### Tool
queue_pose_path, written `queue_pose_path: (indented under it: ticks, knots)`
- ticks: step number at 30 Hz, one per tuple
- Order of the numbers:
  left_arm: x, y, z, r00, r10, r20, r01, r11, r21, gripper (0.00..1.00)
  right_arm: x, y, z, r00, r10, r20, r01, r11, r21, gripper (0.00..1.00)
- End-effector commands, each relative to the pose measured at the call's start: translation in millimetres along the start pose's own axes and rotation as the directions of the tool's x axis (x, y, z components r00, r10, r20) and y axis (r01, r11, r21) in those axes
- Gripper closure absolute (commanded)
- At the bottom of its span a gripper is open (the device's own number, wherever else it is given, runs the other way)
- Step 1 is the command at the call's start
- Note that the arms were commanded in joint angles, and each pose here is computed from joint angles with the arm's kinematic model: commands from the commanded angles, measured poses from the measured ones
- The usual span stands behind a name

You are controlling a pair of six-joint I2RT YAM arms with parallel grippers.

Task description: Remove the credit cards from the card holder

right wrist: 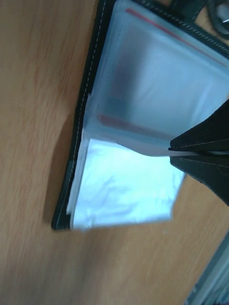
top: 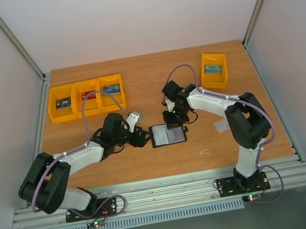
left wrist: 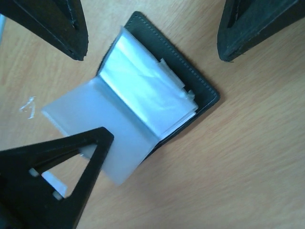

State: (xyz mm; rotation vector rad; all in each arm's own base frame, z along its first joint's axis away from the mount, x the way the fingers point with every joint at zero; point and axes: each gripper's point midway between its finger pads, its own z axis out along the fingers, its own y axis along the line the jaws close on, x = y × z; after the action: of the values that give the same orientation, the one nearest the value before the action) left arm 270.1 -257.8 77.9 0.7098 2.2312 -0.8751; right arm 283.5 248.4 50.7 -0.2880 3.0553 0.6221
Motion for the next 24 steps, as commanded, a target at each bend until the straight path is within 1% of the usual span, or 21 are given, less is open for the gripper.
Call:
queue_pose_path:
  ticks: [1,4,6,7,10,15,16,18,20,22,24]
  knots:
    - [-32,-33,-16,0.986,0.087,0.139,-0.105,0.986,0.126,0.23,-9,30,-54,0.988,-0.093,0.125,0.101,0.993,-0.054,0.99]
    - [-41,-53,-29,0.975,0.127,0.180,-0.163,0.966,0.201,0.13,-7,42,-77,0.979,-0.115,0.168,0.130,0.988,-0.085,0.99]
    - [-47,-60,-37,0.969,0.139,0.204,-0.182,0.960,0.213,0.05,-5,47,-92,0.971,-0.125,0.202,0.146,0.985,-0.093,0.99]
    - [-51,-60,-40,0.967,0.135,0.217,-0.180,0.963,0.203,0.03,-4,45,-97,0.970,-0.120,0.212,0.139,0.987,-0.078,0.99]
    - [-55,-52,-43,0.965,0.119,0.234,-0.157,0.976,0.149,0.02,-2,35,-101,0.970,-0.107,0.216,0.116,0.993,-0.028,0.99]
    - [-41,-36,-42,0.974,0.107,0.202,-0.123,0.990,0.069,0.01,-3,22,-88,0.980,-0.048,0.193,0.046,0.999,0.015,0.99]
    - [-41,-32,-42,0.975,0.097,0.202,-0.109,0.993,0.047,0.01,-4,18,-87,0.980,-0.032,0.194,0.026,0.999,0.035,0.97]
    - [-42,-25,-43,0.975,0.083,0.208,-0.087,0.996,0.010,0.01,-5,8,-82,0.983,0.008,0.184,-0.023,0.996,0.081,0.88]
    - [-42,-20,-42,0.976,0.069,0.209,-0.067,0.998,-0.012,0.01,-3,-1,-74,0.987,0.033,0.156,-0.053,0.991,0.126,0.81]
    - [-39,-18,-39,0.977,0.066,0.201,-0.064,0.998,-0.014,0.01,-2,-12,-63,0.988,0.082,0.132,-0.103,0.981,0.167,0.78]
    - [-36,-16,-36,0.979,0.072,0.190,-0.070,0.997,-0.017,0.01,-1,-21,-55,0.989,0.092,0.114,-0.115,0.971,0.212,0.75]
